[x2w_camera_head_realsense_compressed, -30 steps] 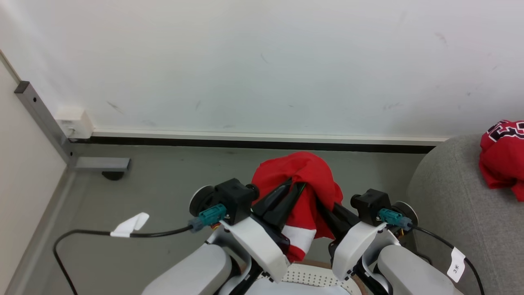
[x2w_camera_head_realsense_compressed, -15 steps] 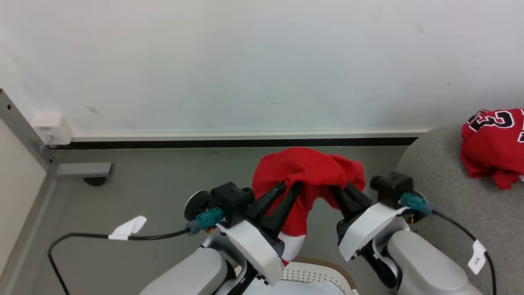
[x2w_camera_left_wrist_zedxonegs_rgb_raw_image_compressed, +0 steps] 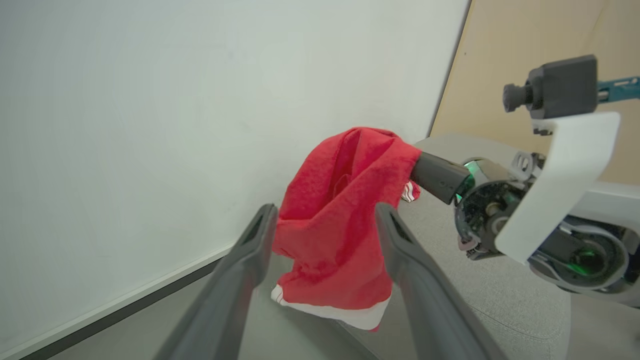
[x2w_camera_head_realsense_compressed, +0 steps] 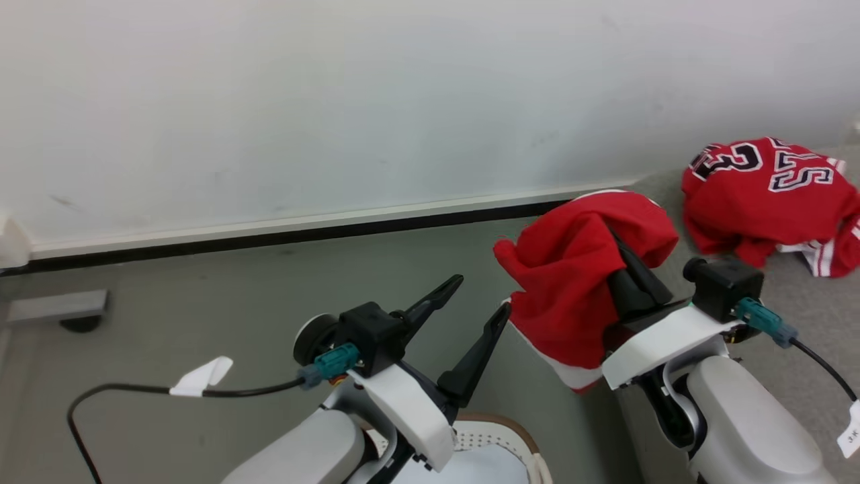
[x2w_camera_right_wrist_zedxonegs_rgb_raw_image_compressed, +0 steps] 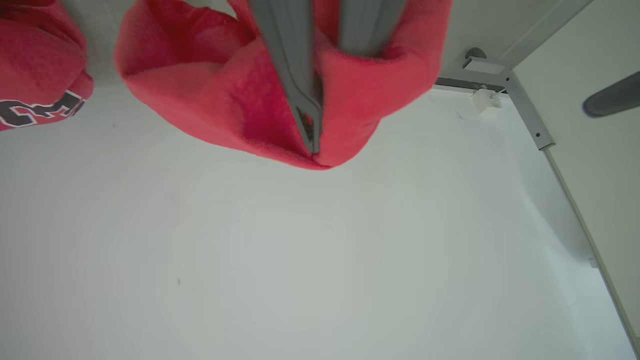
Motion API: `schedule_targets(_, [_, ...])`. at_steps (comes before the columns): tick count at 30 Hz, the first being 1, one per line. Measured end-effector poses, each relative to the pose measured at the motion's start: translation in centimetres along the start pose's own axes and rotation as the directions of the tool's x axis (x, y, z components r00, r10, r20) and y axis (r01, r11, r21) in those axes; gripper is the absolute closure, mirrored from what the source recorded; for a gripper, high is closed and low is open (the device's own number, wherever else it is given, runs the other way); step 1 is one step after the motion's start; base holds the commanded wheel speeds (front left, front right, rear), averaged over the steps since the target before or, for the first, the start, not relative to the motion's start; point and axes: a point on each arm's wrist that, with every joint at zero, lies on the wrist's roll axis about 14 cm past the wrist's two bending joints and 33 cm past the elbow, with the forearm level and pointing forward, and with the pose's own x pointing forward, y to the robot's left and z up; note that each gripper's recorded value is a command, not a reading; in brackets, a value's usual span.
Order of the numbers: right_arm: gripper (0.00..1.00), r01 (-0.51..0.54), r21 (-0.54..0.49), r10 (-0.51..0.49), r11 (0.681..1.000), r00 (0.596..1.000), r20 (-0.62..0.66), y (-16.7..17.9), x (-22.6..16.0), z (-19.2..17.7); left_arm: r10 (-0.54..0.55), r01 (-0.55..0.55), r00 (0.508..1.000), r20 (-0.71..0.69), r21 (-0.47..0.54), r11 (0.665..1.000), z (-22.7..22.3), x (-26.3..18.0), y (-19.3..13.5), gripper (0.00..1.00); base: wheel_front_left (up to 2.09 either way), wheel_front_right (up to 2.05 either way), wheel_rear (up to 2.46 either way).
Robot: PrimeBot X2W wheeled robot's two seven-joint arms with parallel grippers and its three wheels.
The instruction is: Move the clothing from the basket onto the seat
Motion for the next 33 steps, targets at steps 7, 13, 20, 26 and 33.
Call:
schedule_targets(7, [1.00,0.121,-0.040,-0.119,0.992,0.991,0.054,-4.4,-2.6,1.7,-0.076,0.076,0.997,0.000,-0.015,0.997,-1.0,1.7,-1.5,0.00,0.00,0.00,0.00])
schedule_targets(13, [1.00,0.220,-0.035,-0.216,0.975,0.971,0.099,-7.3,-5.5,2.8,-0.132,0.132,0.991,0.010,-0.025,0.991,-1.6,3.0,-2.7,0.00,0.00,0.00,0.00])
schedule_targets(20, [1.00,0.315,-0.040,-0.307,0.948,0.941,0.140,-9.4,-9.0,3.7,-0.190,0.191,0.982,0.012,-0.038,0.981,-2.3,4.1,-4.2,0.00,0.00,0.00,0.00])
schedule_targets(26, [1.00,0.380,-0.030,-0.371,0.925,0.915,0.161,-10.2,-11.7,4.4,-0.227,0.227,0.974,0.017,-0.047,0.973,-2.5,4.8,-5.6,0.00,0.00,0.00,0.00])
schedule_targets(33, [1.00,0.420,-0.029,-0.408,0.907,0.894,0.182,-10.8,-13.5,5.5,-0.256,0.257,0.966,0.021,-0.055,0.965,-2.7,5.2,-6.6,0.00,0.00,0.00,0.00])
